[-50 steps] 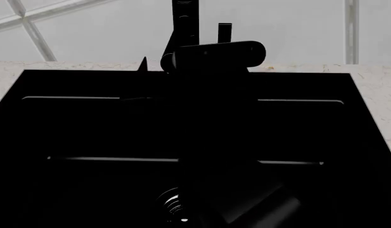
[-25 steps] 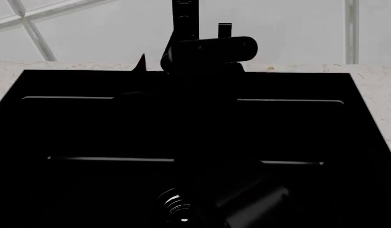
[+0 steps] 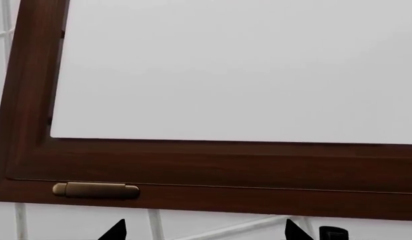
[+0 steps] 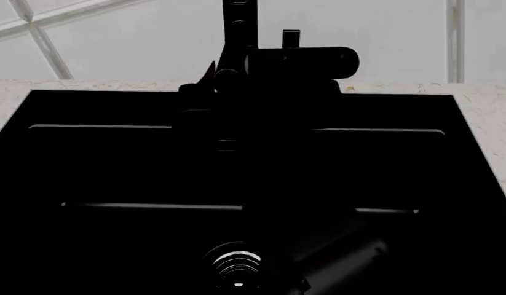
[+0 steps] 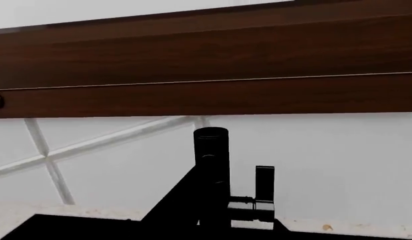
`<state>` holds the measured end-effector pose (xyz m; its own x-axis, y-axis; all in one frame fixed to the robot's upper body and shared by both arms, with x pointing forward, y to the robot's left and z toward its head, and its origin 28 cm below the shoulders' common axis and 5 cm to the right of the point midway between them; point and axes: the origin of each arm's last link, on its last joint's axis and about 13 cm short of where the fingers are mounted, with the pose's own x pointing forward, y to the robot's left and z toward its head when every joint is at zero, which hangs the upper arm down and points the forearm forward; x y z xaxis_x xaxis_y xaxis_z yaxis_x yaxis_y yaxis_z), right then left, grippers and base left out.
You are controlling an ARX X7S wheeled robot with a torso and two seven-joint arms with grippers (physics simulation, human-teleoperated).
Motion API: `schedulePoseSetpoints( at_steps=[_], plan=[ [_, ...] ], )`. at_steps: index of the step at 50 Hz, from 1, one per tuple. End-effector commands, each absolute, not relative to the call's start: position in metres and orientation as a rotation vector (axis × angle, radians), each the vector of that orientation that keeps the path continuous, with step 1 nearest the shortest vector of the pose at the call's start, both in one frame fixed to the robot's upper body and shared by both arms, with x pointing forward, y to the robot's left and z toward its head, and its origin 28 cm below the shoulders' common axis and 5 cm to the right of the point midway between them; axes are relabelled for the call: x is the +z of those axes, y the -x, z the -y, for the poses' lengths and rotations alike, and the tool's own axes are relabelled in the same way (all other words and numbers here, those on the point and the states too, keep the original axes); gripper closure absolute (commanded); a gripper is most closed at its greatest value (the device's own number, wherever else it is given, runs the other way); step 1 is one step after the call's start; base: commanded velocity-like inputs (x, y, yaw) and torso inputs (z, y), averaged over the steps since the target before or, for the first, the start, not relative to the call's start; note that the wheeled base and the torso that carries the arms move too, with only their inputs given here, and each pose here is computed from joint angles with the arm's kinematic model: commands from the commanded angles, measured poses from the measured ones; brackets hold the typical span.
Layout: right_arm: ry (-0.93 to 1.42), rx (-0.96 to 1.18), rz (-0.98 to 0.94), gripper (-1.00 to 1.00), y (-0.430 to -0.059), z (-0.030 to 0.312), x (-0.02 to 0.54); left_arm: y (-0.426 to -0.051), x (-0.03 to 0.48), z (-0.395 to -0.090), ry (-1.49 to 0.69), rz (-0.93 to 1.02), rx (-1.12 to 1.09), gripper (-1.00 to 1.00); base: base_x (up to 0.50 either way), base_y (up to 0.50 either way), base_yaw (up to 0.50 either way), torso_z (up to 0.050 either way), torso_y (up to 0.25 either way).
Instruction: Turn the sink spout to the right.
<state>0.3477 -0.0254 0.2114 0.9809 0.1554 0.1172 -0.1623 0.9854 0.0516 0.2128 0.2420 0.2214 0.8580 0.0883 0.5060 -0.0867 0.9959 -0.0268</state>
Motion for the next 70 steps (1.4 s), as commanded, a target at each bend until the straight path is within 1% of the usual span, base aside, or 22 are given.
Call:
schedulePoseSetpoints(
  at_steps=[1, 16, 36, 68, 70],
  plan=[
    [-0.066, 0.13, 0.122, -1.0, -0.348, 0.033, 0.211, -0.212, 0.221, -0.242, 0.001, 0.537, 0.084, -1.0, 0.0, 0.0, 0.0, 0.0, 0.0],
    [-0.056, 0.091, 0.125, -1.0, -0.344, 0.044, 0.211, -0.213, 0.221, -0.241, -0.003, 0.534, 0.076, -1.0, 0.0, 0.0, 0.0, 0.0, 0.0],
    [-0.021, 0.031, 0.141, -1.0, -0.351, 0.061, 0.218, -0.213, 0.22, -0.241, -0.005, 0.535, 0.078, -1.0, 0.0, 0.0, 0.0, 0.0, 0.0],
    [-0.009, -0.042, 0.119, -1.0, -0.356, 0.077, 0.21, -0.213, 0.219, -0.241, -0.012, 0.528, 0.077, -1.0, 0.0, 0.0, 0.0, 0.0, 0.0],
    [-0.008, -0.067, 0.115, -1.0, -0.359, 0.083, 0.207, -0.213, 0.22, -0.241, -0.015, 0.529, 0.078, -1.0, 0.0, 0.0, 0.0, 0.0, 0.0]
  ],
)
